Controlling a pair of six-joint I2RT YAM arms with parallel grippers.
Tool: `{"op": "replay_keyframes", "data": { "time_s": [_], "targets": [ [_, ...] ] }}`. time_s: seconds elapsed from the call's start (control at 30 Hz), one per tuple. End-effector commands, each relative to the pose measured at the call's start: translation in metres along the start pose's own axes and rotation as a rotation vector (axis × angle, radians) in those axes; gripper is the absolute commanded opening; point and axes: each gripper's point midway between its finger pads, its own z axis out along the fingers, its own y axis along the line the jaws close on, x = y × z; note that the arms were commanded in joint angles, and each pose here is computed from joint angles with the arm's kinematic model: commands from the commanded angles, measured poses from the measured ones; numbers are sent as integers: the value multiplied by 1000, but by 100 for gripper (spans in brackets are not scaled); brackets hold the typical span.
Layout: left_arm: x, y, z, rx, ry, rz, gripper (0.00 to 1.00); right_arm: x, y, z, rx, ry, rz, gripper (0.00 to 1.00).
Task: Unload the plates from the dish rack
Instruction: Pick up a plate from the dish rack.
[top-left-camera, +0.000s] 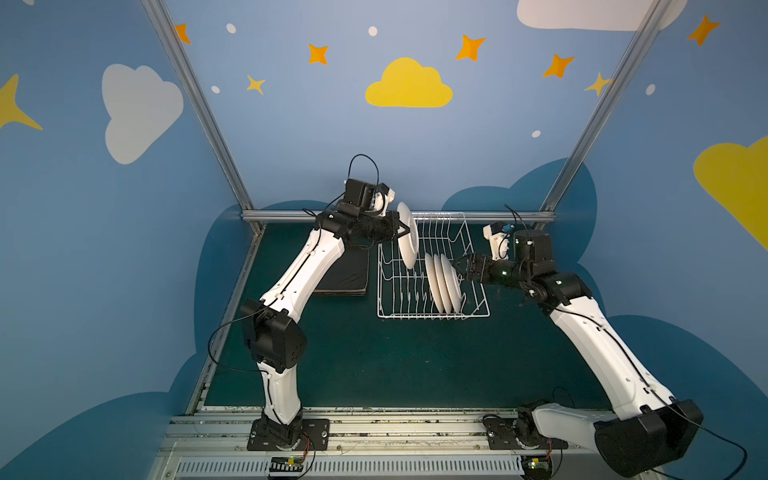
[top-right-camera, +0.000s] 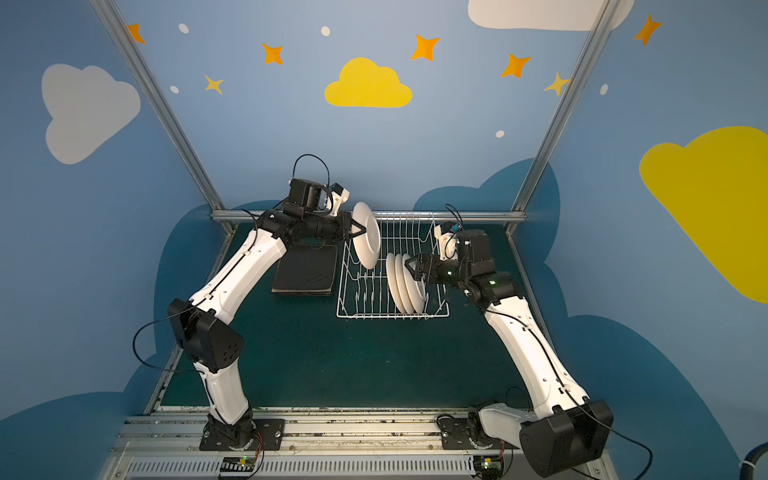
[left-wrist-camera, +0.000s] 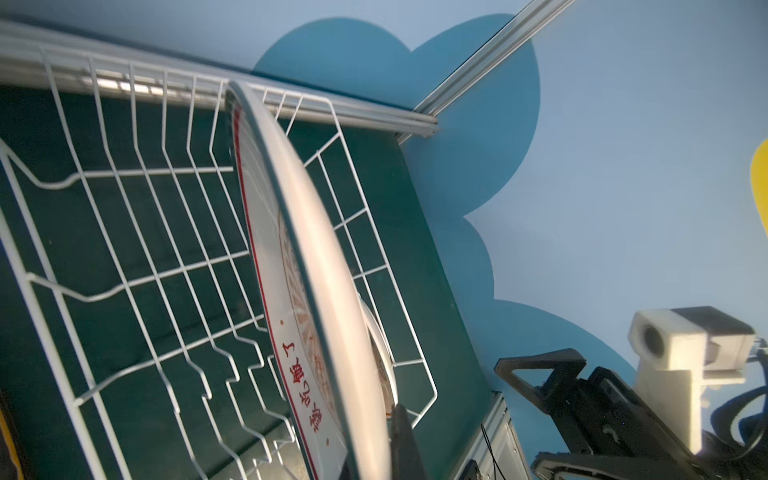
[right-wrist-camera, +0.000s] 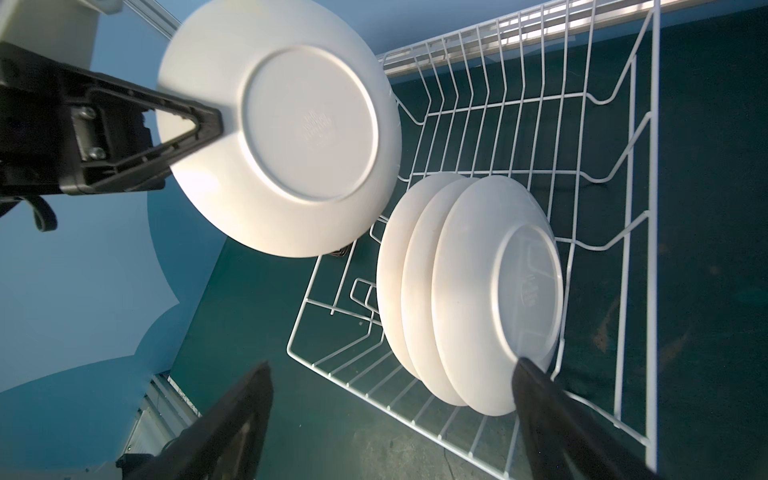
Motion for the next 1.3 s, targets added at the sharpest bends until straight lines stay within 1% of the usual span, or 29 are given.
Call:
{"op": "replay_keyframes", "data": {
  "time_s": [0.0,0.1,0.2,0.3,0.37,0.5,0.57,0.73,0.87,0.93,1.03,1.13,1.2,1.27],
  "targets": [
    [-25,-41,-32,21,-129,270,3,-16,7,-9,-16,-60,-1,90],
    [-29,-38,-39,-86,-161,420,3,-18,11,-11,-32,-66,0,90],
    [-31,-41,-44,-157,-191,570,3,-20,13,-10,-50,-64,14,90],
    [-39,-35,-51,-315,-275,691,3,-24,18,-11,-83,-72,26,90],
    [-43,-38,-56,-368,-330,772,3,-29,21,-13,-99,-80,39,90],
    [-38,-40,-59,-386,-347,912,3,-37,29,-14,-152,-90,60,90],
    [-31,-40,-56,-384,-332,989,3,-41,33,-16,-169,-90,75,90],
    [-18,-30,-52,-432,-300,1144,3,-54,46,-16,-245,-83,125,90],
    [0,-28,-47,-451,-278,1323,3,-64,56,-16,-296,-85,163,89],
    [10,-27,-45,-446,-263,1404,3,-64,61,-13,-324,-62,181,88],
    [24,-24,-41,-449,-231,1515,3,-65,62,-9,-328,-38,207,88],
    [29,-22,-38,-486,-245,1589,3,-67,61,-3,-326,-29,236,87],
    [33,-22,-35,-502,-234,1632,3,-67,59,2,-319,-14,260,86],
    [37,-24,-33,-522,-232,1665,3,-67,59,8,-318,0,281,84]
  ]
}}
